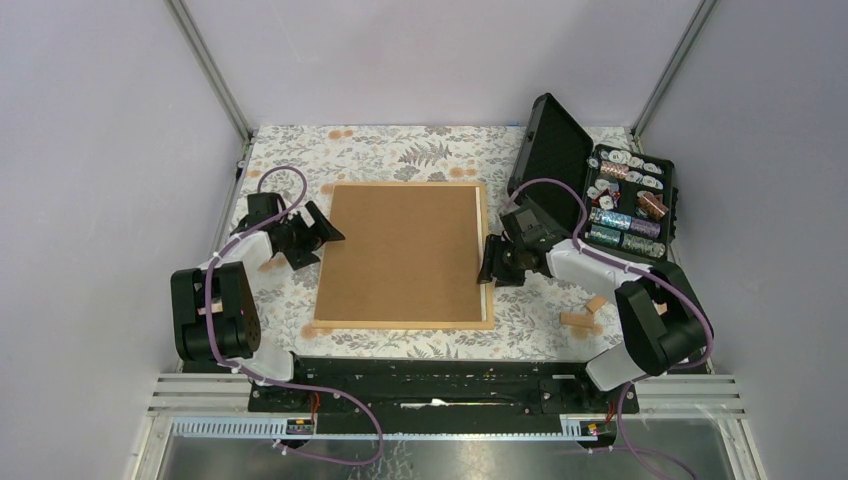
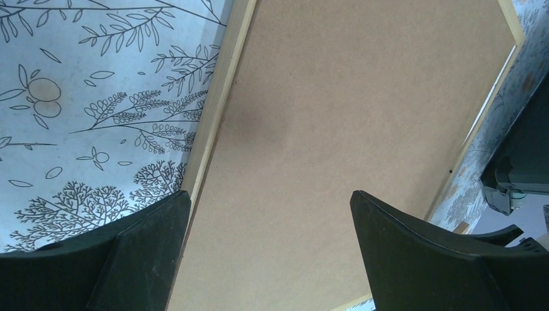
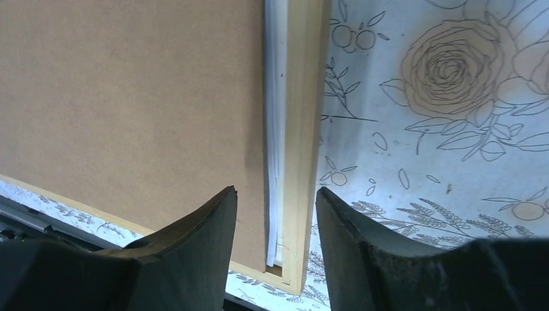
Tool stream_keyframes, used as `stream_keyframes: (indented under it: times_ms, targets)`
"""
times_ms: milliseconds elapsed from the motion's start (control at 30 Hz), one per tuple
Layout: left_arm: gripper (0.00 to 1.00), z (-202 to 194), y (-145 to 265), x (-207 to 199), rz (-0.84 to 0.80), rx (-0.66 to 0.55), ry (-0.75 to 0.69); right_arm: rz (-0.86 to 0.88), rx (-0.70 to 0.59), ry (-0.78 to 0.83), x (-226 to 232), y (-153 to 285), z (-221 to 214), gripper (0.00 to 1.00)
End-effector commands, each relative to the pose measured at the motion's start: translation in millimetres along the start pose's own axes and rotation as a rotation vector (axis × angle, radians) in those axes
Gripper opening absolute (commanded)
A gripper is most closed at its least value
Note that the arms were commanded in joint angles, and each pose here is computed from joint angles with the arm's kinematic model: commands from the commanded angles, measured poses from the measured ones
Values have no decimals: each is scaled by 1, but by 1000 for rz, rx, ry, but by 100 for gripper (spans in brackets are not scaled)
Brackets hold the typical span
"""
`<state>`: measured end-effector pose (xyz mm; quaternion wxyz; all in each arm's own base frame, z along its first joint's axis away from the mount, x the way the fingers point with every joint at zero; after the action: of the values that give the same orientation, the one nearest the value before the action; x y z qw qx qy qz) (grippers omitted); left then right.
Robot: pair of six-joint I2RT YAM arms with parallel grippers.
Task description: Put the photo into the frame
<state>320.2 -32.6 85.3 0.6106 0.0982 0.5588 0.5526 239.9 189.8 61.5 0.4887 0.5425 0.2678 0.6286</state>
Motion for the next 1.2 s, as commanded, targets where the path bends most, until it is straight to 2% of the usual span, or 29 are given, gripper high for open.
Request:
stream_keyframes:
  times_ms: [0, 100, 233, 733, 967, 1167]
  targets:
    - [99, 15, -1, -11, -40, -37, -29, 92, -27, 36, 16, 15, 12, 52]
    - [99, 13, -4, -10, -45, -25, -26, 172, -23, 42, 29, 16, 11, 46]
    - [99, 10, -7, -10, -50, -15, -19, 218, 20, 51, 37, 6, 8, 42]
    - [99, 5, -9, -9, -53, 4, -23, 91, 74, -6, 5, -32, -9, 39]
    - [99, 13, 9, -17, -28, -58, -73, 78, 82, -10, 2, -34, -11, 39]
    - [99, 4, 20, -20, -27, -44, -83, 80, 82, -8, 4, -34, -9, 39]
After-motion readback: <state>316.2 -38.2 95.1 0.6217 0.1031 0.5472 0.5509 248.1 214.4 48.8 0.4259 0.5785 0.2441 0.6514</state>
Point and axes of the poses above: each gripper's point midway between its finger pads, its own y axis back along the fingers, its own x axis along the line the jaws close on, z = x × y, the point moved 3 cm from there along y, back along the fingers, and after that the axes turned 5 degrees about -y, right-handed, at the moved point
